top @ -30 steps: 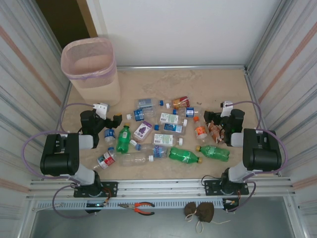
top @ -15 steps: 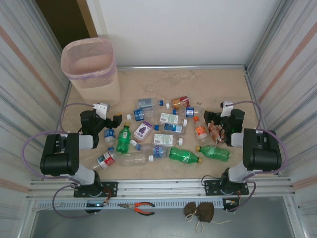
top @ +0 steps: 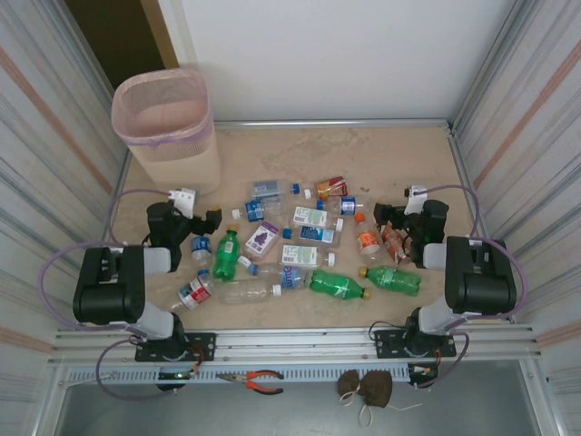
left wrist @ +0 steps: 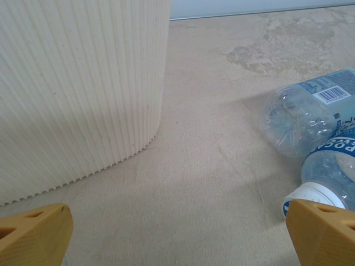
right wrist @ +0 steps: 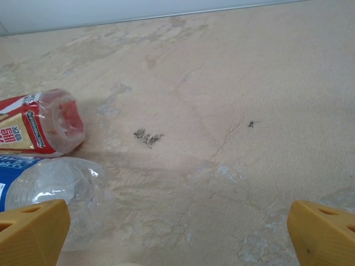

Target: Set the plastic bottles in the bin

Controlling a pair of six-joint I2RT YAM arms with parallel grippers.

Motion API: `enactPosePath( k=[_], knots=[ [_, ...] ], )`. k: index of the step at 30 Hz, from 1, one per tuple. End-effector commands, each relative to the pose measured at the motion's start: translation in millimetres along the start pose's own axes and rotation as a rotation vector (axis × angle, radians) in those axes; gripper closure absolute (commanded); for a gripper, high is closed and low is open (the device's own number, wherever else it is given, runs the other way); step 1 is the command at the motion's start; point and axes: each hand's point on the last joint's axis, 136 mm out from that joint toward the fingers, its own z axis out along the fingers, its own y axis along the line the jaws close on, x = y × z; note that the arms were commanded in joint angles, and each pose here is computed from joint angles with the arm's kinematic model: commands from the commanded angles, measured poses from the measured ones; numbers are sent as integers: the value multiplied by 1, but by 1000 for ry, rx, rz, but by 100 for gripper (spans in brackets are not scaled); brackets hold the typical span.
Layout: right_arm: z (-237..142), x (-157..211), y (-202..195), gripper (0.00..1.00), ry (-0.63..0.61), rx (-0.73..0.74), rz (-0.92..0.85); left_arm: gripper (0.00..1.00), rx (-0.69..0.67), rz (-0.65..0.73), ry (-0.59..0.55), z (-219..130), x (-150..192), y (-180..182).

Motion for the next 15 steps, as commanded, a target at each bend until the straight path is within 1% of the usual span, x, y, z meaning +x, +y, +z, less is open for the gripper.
enactPosePath(
  k=[1,6,9,12,15],
  knots=[
    [-5,-9,0,1,-24,25,-14,1,-42,-5,-17,-6,-21,8],
    [-11,-18,-3,1,-9,53,7,1,-161,-74,34,-17,-26,25],
    [-15,-21,-5,1,24,75,23,1,-223,-136,93,-24,-24,32],
    [-22,-25,-8,1,52,110,40,1,-259,-176,174,-32,-20,30],
    [-30,-28,-12,1,128,155,105,1,-280,-251,251,-44,-20,27]
  ],
)
